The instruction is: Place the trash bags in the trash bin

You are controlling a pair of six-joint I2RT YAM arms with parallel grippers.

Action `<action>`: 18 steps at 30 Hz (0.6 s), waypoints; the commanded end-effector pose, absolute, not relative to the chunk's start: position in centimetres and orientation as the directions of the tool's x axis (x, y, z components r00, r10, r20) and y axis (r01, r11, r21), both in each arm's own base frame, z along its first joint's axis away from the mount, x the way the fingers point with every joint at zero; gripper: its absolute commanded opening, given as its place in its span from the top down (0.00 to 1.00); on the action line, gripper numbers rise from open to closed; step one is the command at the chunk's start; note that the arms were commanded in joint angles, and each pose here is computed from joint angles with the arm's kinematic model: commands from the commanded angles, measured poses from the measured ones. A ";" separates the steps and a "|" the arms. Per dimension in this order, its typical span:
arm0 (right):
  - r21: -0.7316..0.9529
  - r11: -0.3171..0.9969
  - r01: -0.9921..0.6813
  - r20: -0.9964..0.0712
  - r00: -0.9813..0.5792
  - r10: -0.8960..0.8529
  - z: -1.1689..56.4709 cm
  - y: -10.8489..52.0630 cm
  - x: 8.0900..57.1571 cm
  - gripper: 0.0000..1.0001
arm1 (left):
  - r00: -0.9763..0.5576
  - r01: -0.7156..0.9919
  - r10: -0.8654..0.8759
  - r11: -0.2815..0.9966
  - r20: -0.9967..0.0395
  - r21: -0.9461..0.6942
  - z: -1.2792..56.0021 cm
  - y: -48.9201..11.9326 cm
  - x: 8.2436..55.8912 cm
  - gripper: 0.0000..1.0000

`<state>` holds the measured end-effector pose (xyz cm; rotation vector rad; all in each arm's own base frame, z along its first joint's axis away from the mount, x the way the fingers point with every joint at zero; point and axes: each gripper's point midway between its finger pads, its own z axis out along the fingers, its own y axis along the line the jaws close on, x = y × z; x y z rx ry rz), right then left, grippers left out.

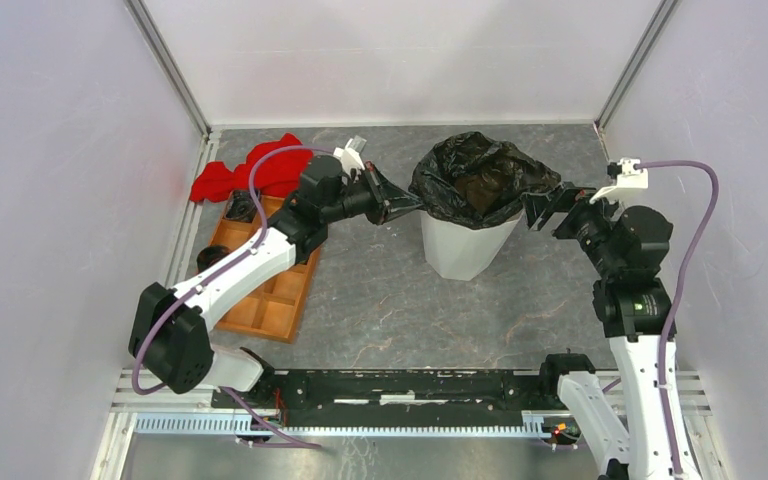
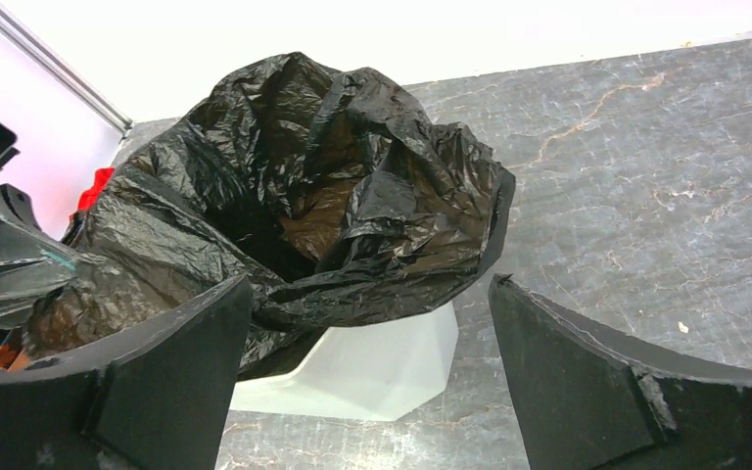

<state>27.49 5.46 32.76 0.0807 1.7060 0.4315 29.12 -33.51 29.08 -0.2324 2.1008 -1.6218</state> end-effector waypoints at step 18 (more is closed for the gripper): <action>0.391 0.859 -0.330 -0.918 -0.200 0.342 34.5 8.2 26.3 0.54 | -0.880 0.304 -0.236 0.386 -0.411 -0.871 27.8 -35.1 26.4 0.98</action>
